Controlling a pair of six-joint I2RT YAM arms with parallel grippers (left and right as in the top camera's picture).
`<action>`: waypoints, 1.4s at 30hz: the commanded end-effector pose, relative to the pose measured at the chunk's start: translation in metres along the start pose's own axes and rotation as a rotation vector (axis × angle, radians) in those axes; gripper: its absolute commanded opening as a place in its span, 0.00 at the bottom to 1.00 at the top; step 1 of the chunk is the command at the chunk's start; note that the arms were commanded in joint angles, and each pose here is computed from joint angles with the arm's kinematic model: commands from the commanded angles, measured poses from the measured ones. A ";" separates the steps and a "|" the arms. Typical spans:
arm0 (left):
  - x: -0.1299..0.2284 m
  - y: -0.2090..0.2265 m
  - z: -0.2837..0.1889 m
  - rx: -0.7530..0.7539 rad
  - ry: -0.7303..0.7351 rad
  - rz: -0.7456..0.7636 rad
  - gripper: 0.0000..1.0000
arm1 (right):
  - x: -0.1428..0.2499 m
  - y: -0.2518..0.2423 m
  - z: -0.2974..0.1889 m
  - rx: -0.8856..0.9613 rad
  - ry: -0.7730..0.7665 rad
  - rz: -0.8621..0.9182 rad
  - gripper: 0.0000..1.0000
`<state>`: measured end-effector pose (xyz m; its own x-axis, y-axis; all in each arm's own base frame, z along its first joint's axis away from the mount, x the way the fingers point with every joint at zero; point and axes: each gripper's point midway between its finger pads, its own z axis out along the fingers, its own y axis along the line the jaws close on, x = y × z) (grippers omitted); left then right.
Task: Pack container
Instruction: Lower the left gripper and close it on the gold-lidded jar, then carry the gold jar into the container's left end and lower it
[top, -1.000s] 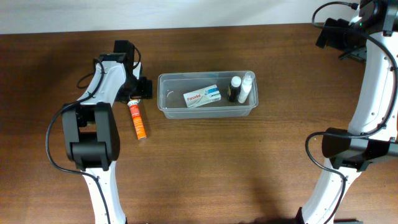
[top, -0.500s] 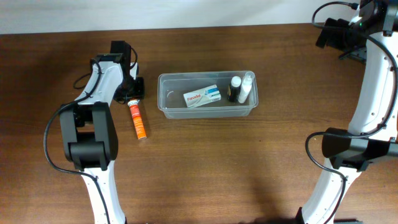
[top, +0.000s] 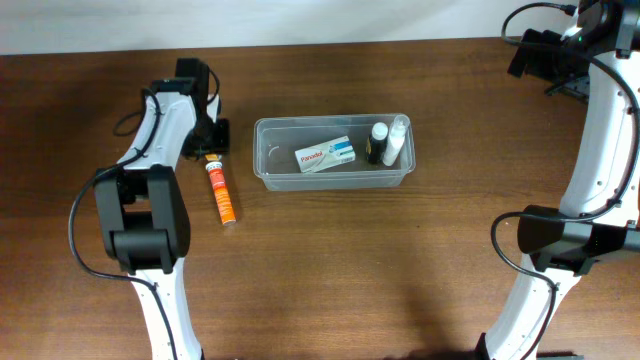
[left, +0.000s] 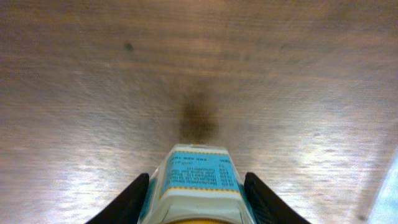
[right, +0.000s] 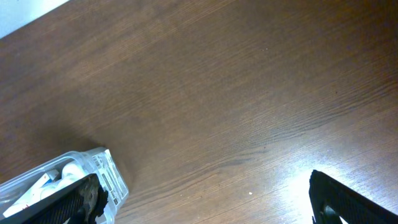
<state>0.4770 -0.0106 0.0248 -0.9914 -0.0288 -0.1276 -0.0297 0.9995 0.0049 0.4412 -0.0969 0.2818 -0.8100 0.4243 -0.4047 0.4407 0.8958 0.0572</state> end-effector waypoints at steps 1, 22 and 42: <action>-0.024 0.003 -0.026 -0.009 -0.066 0.031 0.29 | -0.001 0.002 -0.008 -0.008 -0.017 0.005 0.98; 0.006 -0.101 -0.152 0.026 -0.054 0.510 0.29 | -0.001 0.002 -0.008 -0.008 -0.017 0.005 0.98; 0.012 -0.139 -0.095 0.078 0.007 0.575 0.30 | -0.001 0.002 -0.008 -0.008 -0.017 0.005 0.98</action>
<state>0.4577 -0.1477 0.1286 -0.8526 0.5056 -0.1320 0.5068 0.8616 0.0269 0.4412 -0.0970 0.2816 -0.8101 0.4243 -0.4045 0.4408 0.8958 0.0568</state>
